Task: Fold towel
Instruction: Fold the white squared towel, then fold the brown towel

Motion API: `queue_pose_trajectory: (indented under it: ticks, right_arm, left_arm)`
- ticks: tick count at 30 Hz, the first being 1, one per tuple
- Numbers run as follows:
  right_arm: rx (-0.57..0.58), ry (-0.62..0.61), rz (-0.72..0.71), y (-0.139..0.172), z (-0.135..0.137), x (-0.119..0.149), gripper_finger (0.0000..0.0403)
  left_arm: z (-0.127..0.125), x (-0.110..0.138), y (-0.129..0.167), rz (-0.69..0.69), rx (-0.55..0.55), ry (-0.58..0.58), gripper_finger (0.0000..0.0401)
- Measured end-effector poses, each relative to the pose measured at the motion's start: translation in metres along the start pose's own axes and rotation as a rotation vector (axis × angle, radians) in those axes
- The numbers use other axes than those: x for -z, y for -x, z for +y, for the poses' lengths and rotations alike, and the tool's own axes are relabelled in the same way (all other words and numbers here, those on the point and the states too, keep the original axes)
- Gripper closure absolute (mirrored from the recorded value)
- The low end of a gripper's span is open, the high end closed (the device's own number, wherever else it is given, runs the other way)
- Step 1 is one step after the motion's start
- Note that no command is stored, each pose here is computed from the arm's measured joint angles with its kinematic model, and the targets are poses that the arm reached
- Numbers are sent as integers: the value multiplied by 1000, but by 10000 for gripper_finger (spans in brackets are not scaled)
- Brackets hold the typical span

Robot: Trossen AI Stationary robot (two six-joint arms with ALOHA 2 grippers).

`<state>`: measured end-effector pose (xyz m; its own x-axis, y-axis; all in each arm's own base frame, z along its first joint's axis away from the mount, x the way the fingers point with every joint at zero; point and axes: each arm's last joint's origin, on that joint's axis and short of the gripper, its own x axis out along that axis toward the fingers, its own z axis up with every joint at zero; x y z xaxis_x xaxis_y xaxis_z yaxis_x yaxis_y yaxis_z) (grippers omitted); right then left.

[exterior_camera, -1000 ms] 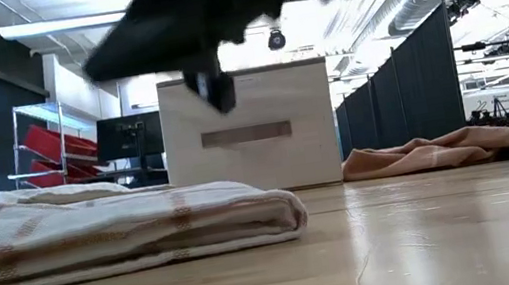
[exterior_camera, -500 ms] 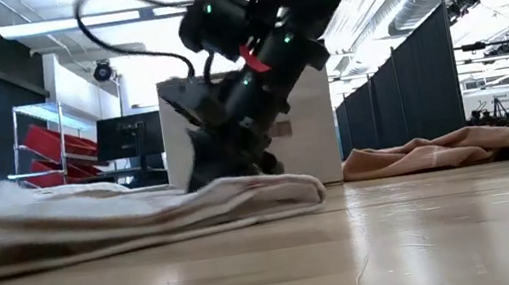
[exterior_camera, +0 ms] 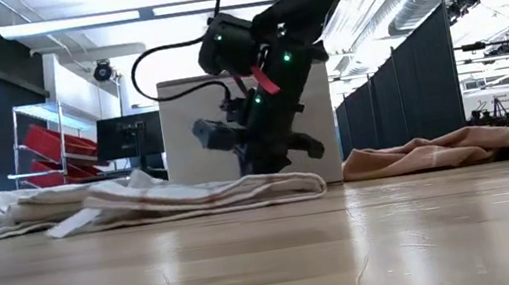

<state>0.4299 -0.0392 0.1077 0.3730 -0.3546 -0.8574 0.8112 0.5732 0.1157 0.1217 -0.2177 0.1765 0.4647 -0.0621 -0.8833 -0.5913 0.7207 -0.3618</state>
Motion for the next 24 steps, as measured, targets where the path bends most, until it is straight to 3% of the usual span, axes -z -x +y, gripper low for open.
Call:
queue_pose_trajectory:
  ticks: [5, 7, 17, 20, 24]
  right_arm:
    - [180, -86, -126, 9, -1, 12, 403]
    - [217, -65, -163, 16, 1, 17, 403]
    - [141, 10, -310, 118, 21, 25, 403]
    - [94, 32, -259, 160, 13, 25, 403]
    - [84, 6, -61, 203, -16, 25, 403]
  left_arm:
    - [0, 0, 0, -4, -3, -29, 401]
    - [0, 0, 0, -7, -3, -39, 401]
    - [0, 0, 0, -9, -3, -140, 401]
    - [0, -1, 0, -17, 3, -158, 401]
    - [-2, -4, 1, -83, 25, -175, 401]
